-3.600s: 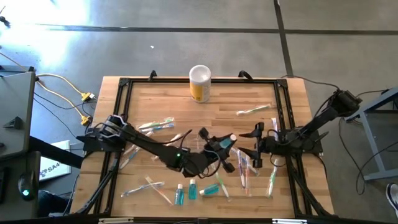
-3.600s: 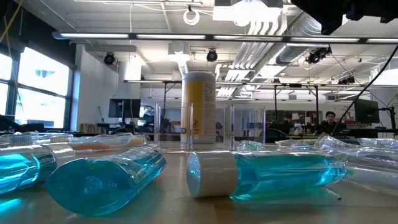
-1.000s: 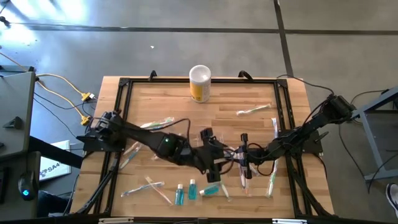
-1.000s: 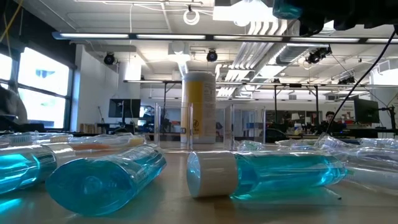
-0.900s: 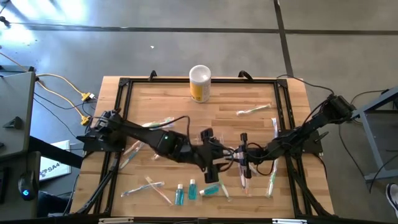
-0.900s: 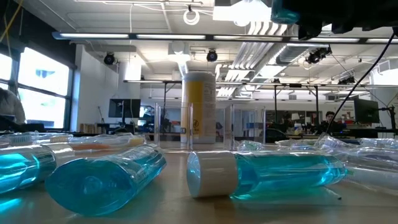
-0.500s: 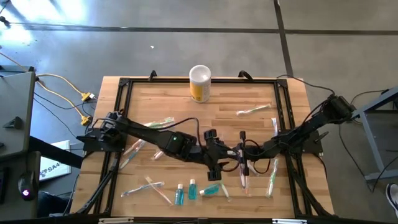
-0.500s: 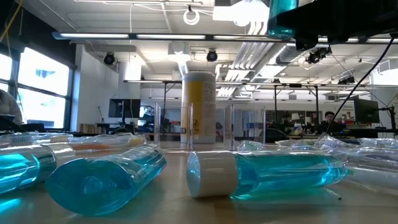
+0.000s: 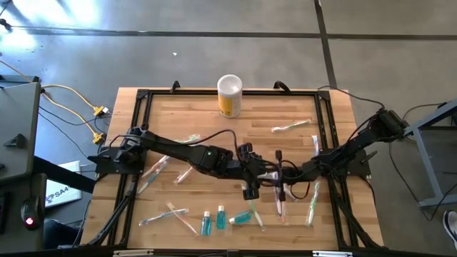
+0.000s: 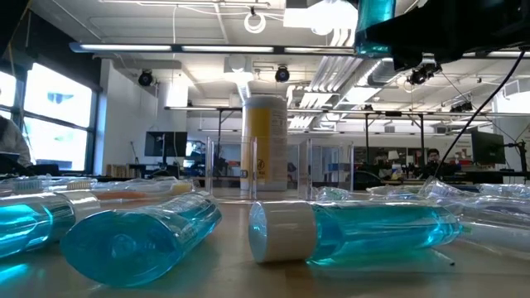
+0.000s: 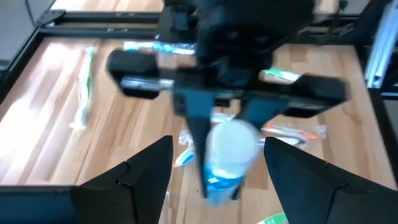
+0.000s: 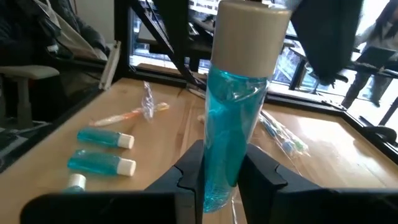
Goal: Pick & Place toothbrushing station
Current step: Put the blue mouthwash into the middle part of the transparent organizer
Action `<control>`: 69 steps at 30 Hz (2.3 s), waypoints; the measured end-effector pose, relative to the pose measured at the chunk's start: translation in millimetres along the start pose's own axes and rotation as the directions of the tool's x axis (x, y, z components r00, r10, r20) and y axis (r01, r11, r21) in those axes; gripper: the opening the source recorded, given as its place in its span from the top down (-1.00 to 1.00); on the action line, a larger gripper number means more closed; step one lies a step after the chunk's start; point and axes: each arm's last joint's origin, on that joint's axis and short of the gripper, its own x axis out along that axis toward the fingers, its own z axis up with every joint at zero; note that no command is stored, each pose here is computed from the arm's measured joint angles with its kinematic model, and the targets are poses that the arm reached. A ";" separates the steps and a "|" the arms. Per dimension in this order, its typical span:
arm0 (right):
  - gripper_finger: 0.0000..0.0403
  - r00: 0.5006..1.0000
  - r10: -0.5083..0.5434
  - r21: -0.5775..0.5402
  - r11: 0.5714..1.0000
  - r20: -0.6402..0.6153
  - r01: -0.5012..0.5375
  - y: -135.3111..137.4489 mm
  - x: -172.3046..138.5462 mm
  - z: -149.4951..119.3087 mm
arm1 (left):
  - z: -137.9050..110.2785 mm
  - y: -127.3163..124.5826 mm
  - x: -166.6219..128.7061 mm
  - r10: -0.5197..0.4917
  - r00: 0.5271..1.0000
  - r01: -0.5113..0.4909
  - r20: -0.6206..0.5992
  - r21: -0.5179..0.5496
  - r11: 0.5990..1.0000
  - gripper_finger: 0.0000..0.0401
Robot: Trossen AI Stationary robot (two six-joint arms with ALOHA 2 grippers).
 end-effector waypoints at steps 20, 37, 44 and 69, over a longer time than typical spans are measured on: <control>0.70 1.000 0.009 0.020 1.000 -0.023 -0.009 -4.4 2.1 -2.8 | -5.5 -3.5 10.0 -0.018 1.000 0.019 -0.025 0.018 1.000 -0.09; 0.70 0.999 0.036 0.027 0.999 -0.040 -0.035 -3.5 2.1 -4.7 | -6.4 -2.9 10.0 -0.018 0.999 0.018 -0.036 0.008 1.000 0.56; 0.51 0.998 0.045 0.030 0.999 -0.040 -0.044 -3.3 2.1 -4.8 | -8.0 -6.4 8.5 -0.023 0.999 0.023 -0.044 -0.006 1.000 0.56; -0.37 0.971 -0.053 0.244 0.964 -0.233 0.111 -5.2 -0.9 -24.5 | -13.3 19.7 -39.1 0.301 0.914 -0.330 -0.272 -0.070 0.941 0.56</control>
